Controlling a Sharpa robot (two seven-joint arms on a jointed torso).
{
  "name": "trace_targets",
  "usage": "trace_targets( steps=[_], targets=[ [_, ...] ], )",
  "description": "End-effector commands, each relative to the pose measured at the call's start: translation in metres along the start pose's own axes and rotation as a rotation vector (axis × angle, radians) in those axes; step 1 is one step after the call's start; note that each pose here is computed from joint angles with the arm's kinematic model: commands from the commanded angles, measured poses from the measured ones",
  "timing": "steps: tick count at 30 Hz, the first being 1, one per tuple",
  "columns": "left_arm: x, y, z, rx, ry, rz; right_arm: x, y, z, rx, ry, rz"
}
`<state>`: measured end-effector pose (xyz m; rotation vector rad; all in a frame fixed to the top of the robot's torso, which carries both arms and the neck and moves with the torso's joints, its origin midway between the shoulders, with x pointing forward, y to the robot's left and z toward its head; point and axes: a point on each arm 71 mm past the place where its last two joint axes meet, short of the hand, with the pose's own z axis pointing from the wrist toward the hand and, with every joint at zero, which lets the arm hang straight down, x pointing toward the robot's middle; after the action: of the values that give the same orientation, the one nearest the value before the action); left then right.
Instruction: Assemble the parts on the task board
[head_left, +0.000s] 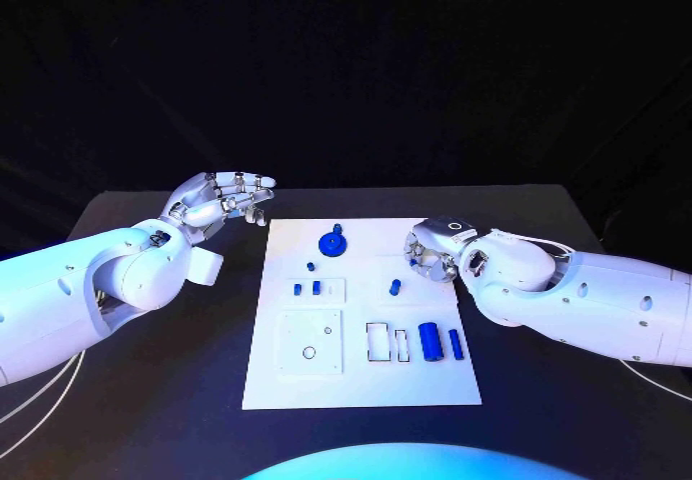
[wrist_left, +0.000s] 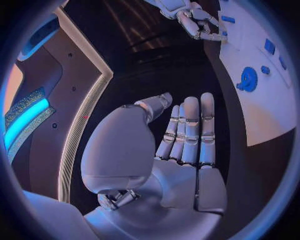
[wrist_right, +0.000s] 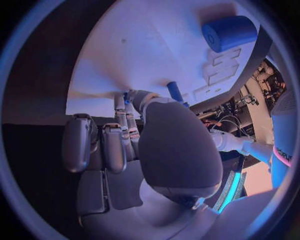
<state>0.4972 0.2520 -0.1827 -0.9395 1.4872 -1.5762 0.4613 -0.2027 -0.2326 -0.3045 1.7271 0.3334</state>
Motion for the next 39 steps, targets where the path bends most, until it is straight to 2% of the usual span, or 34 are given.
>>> trace_targets(
  steps=[1, 21, 39],
  targets=[
    [0.0015, -0.0017, 0.0003, 0.016, 0.013, -0.010, 0.009, 0.003, -0.001, -0.008, 0.040, -0.006],
    [0.0006, -0.0011, 0.0006, 0.011, 0.009, -0.002, 0.012, 0.005, 0.002, 0.016, -0.002, 0.009],
    [-0.0012, -0.0002, 0.0014, 0.007, 0.001, 0.003, -0.008, 0.007, -0.012, -0.016, -0.155, 0.088]
  ],
)
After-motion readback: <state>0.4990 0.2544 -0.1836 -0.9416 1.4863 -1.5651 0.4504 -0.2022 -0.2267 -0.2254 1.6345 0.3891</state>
